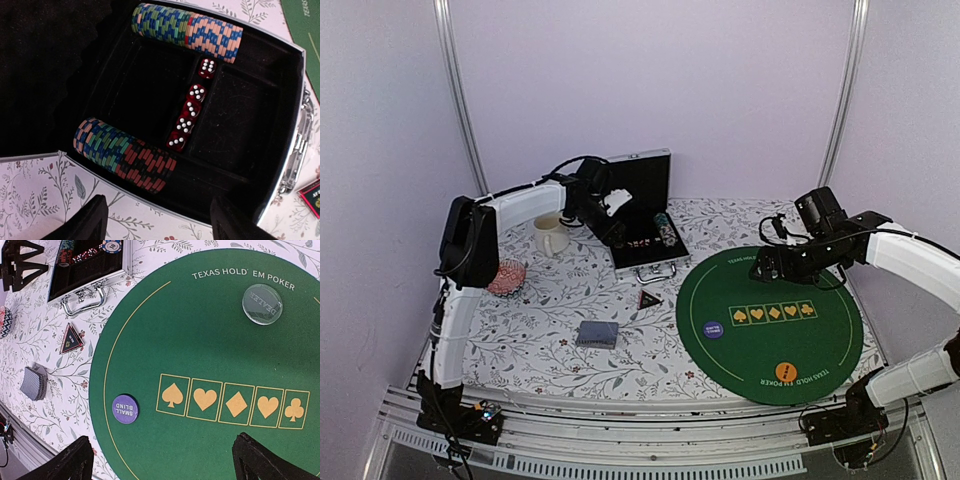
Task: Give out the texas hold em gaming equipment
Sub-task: Pick up the pile of poker chips from the chip case.
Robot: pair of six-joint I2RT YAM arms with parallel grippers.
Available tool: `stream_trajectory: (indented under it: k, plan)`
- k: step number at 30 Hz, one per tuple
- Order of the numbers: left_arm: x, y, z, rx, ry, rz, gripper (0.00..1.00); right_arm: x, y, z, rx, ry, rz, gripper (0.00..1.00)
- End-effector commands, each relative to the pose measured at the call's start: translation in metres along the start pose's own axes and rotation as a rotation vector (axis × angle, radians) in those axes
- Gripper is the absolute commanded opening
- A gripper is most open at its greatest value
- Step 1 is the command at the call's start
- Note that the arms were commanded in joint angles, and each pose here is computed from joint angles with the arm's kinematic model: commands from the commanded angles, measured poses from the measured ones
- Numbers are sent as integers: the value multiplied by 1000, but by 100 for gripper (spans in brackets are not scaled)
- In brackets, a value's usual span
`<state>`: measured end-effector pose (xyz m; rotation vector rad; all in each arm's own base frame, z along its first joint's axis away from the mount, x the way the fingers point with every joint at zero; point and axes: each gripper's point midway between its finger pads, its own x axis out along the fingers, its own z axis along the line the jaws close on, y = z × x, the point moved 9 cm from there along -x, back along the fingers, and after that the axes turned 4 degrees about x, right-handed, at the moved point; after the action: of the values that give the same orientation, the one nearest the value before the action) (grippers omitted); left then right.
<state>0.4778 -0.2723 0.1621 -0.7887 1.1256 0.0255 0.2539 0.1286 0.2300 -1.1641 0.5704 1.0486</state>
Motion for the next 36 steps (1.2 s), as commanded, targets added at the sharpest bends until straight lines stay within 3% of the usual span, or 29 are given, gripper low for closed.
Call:
stream_trajectory:
  k: [1,9,16,36]
  plan:
    - [14,0,0,61,-31,6,70,2,-2,1,3,-14,-5,99]
    - [33,5,0,61,-37,4,68,-2,-4,2,2,-14,-6,99]
    - [49,8,0,52,-60,-16,55,-1,-4,3,5,-16,7,99]
    - [48,30,-26,112,-26,33,55,2,-3,4,8,-34,29,99]
